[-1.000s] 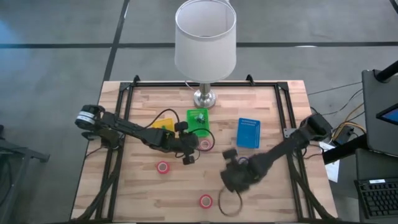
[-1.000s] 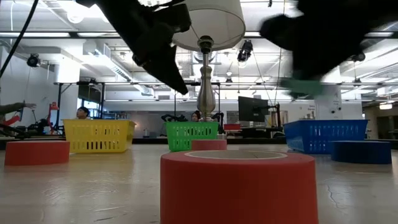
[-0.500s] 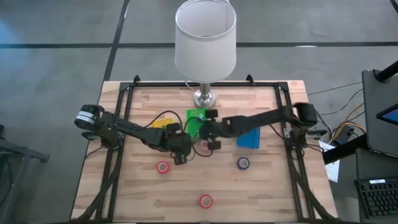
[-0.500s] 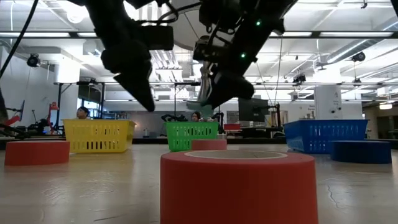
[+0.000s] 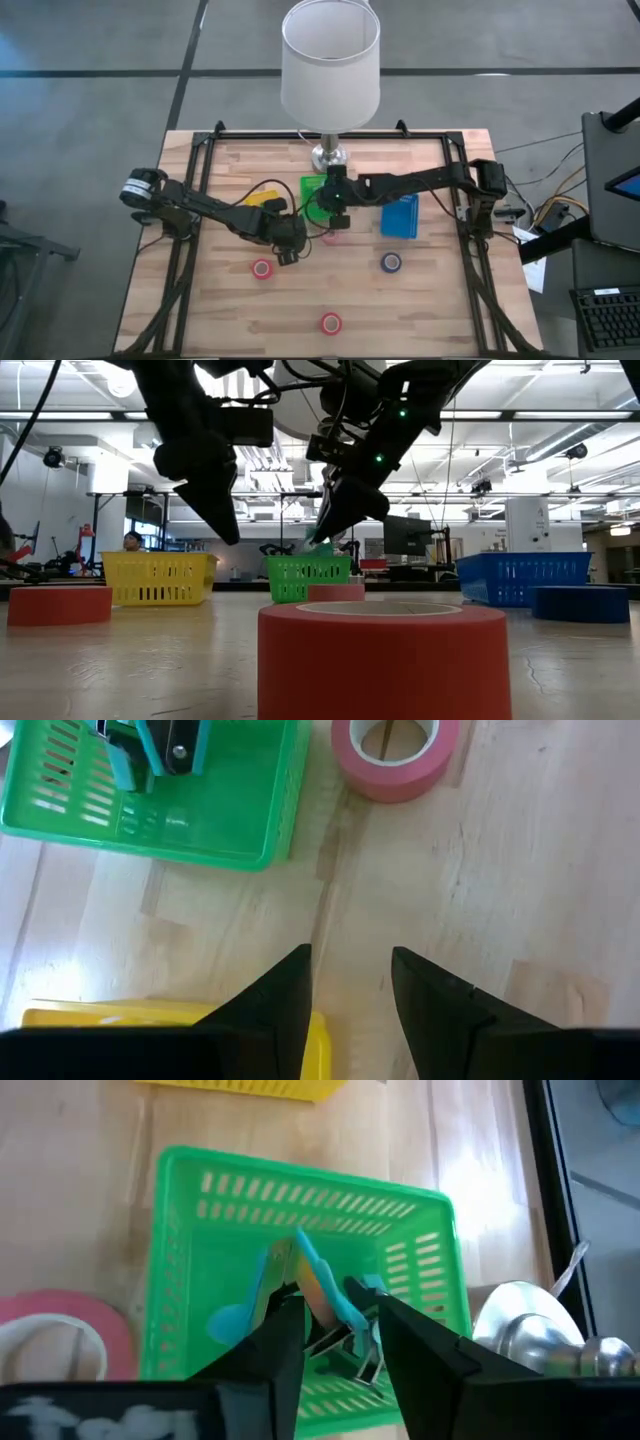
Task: Pick and place Stapler, Stapler remover, tape
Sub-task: Put the blue staple remover into the green bin, then put the pink tape into the blue bin
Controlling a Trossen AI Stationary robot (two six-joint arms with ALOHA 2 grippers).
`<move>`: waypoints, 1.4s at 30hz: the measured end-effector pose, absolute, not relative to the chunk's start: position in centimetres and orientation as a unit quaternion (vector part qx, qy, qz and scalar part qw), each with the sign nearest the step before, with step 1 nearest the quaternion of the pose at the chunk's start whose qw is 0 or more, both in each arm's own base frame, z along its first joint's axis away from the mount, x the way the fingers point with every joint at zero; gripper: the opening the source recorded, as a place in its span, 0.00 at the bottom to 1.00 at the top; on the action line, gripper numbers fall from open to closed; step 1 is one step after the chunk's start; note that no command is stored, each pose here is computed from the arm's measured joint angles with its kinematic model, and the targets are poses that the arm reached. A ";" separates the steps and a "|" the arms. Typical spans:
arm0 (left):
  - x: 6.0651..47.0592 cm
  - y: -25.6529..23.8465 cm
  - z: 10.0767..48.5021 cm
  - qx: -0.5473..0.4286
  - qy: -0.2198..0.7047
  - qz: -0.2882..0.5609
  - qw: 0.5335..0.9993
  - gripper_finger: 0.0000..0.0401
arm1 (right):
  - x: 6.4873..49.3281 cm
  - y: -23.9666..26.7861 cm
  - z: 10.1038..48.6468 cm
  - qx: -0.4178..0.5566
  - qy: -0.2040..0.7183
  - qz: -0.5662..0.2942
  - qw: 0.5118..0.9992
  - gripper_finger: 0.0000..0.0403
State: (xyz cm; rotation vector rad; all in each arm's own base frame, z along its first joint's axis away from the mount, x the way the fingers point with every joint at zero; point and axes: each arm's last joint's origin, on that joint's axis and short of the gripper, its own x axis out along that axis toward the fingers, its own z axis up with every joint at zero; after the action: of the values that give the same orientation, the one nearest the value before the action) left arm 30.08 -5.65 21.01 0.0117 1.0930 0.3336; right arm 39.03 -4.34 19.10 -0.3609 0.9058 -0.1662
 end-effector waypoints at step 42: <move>30.2 -5.6 20.8 0.001 0.510 0.158 0.845 0.35 | 36.8 4.1 14.6 0.015 0.437 -0.038 0.899 0.38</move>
State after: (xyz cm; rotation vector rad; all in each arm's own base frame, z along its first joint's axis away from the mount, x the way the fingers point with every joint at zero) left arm 30.18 -5.64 20.81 0.0031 1.0770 0.3342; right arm 36.76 4.11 14.57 0.0308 0.9049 -0.0784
